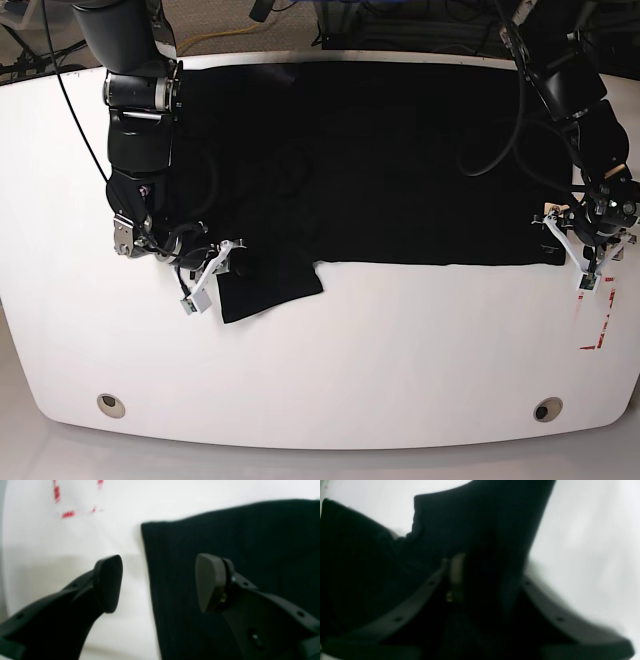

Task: Fold the T-shirt properly
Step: 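Grasp the shirt's loose edge with both grippers away from the robot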

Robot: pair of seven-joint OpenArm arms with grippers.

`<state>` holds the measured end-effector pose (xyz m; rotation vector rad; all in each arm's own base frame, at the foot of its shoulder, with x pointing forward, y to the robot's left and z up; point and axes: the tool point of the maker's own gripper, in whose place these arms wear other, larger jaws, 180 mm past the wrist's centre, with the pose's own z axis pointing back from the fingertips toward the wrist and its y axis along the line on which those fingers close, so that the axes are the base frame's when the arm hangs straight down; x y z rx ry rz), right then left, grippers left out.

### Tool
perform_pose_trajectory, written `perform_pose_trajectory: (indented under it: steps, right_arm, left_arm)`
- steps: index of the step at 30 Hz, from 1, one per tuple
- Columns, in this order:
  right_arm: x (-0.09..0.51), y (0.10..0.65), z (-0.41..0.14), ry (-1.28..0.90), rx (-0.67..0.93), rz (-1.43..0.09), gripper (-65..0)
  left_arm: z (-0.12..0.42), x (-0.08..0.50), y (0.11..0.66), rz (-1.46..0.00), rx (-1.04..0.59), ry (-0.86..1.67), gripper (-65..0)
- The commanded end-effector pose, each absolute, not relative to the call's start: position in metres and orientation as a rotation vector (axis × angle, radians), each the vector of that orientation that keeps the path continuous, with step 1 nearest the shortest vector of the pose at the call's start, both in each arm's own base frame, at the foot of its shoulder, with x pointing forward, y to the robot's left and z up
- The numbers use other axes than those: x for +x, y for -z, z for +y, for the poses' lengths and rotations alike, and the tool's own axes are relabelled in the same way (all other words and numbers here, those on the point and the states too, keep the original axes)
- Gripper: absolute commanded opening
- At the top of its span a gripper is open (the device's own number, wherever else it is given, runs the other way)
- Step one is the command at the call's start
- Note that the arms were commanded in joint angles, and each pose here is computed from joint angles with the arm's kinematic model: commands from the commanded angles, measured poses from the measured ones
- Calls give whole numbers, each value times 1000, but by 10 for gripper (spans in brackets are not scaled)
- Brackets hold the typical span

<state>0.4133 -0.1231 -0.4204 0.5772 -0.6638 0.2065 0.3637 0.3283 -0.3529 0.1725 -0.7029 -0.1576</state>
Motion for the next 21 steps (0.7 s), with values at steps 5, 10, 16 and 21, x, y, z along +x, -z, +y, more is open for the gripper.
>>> perform_pose_trajectory:
  steps: [5, 10, 16, 21]
  right_arm:
    - [426, 406, -125, -224, 566, -696, -579]
    - [427, 405, -125, -225, 566, -699, -579]
    - [426, 406, -125, -224, 567, -698, -579]
    - [425, 407, -124, -221, 571, -697, -579]
  left_arm:
    - [357, 386, 353, -759, 169, 34, -135]
    - [361, 391, 373, -736, 120, -29, -135]
    - [359, 386, 393, -701, 77, -44, -135]
    - [339, 389, 395, -720, -22, -2, -135]
